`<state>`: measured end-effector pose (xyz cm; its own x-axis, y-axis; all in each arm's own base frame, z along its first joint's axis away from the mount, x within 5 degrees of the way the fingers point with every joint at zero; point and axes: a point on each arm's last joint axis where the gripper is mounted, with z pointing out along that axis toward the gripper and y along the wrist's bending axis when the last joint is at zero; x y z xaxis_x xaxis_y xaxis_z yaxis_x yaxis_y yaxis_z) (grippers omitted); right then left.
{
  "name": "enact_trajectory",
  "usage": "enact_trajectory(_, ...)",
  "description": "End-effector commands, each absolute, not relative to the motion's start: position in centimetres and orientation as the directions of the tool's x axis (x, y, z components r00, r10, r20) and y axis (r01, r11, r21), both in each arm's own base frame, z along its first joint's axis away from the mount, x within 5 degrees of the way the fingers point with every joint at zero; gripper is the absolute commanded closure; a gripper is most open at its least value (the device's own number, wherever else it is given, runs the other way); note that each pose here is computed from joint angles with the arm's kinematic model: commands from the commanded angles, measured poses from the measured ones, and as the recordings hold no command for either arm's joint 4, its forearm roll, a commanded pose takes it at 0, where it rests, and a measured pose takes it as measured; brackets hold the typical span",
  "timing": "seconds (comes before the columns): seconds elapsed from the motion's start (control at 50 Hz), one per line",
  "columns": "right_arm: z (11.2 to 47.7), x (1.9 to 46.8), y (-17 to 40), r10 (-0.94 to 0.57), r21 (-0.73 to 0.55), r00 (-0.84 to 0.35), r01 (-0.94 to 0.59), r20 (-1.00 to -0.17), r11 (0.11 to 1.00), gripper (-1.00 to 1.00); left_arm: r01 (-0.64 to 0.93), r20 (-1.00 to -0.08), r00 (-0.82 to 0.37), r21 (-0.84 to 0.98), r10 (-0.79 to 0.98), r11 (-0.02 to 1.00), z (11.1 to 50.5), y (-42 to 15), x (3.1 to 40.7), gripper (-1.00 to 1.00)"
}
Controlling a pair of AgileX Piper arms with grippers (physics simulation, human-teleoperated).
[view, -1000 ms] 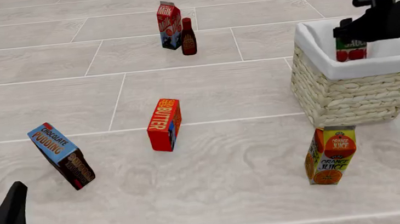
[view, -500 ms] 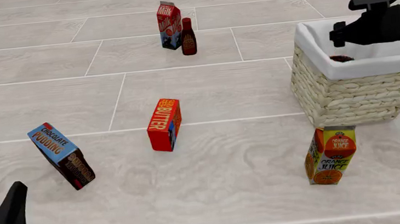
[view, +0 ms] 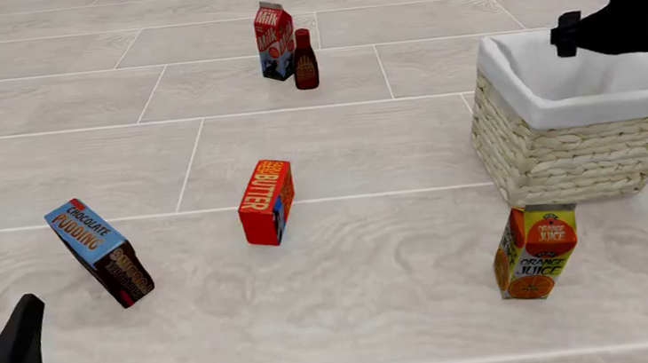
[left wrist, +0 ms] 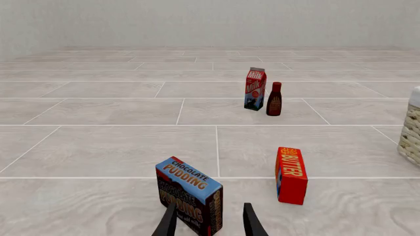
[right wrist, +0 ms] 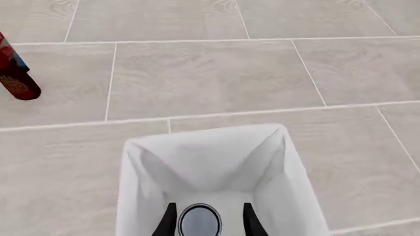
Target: Pick the tomato sauce and place it in the basket.
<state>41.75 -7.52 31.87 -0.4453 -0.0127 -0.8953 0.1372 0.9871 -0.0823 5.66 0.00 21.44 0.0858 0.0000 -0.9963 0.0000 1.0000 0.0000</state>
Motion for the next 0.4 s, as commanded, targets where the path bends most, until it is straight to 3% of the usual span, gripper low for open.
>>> enact_trajectory(0.02, 36.3, 38.0, -7.0, -0.028, -0.089, -0.373, 0.147, -0.927, 0.985, -1.0, 0.0, -0.996, 0.086, 0.0, 0.0, 1.0, 21.4, 0.0, 5.7, -1.0)
enact_trajectory(0.4, 43.7, 27.8, -4.5, -0.056, -0.09, -0.234, 0.138, -0.971, 0.986, -1.0, 0.0, -0.996, 0.086, 0.0, 0.0, 1.0, 21.4, 0.0, 5.7, -1.0)
